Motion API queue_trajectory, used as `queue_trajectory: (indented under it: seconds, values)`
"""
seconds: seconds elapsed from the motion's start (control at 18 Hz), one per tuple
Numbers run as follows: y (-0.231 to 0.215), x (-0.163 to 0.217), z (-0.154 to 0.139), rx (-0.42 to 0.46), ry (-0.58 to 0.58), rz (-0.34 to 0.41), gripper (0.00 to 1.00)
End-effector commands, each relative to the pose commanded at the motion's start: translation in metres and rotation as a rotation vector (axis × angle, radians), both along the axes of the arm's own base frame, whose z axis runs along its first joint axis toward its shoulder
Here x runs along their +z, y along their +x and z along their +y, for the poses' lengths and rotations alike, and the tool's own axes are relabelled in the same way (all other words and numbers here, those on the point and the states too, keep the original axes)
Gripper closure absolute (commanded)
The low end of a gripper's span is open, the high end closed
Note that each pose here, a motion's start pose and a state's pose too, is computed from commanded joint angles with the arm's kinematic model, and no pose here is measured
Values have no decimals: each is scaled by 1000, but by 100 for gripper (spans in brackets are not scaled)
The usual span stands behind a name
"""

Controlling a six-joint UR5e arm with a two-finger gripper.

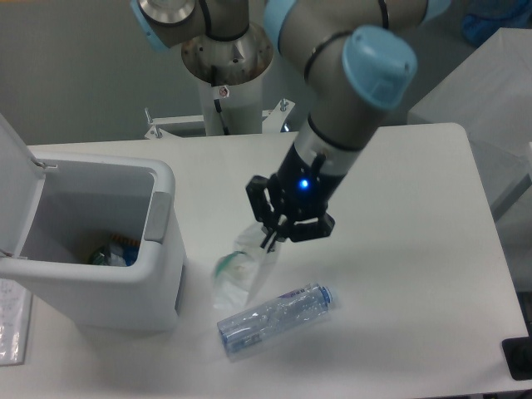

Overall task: Place the trash in the trash can
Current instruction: 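Lift the tissue packet and carry it over the white bin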

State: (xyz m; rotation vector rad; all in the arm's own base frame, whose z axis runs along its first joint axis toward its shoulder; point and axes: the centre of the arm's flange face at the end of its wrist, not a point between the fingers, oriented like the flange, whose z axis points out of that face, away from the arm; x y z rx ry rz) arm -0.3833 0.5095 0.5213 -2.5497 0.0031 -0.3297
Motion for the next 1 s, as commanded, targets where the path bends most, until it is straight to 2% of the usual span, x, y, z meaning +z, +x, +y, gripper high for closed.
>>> queue_trajectory:
  seconds: [0.22,0.56,1.0]
  values:
    - [2,14,5,-7,68,-13,100]
    - [9,30,10,54,162,-90,100]
    - [39,44,13,88,190,-191,100]
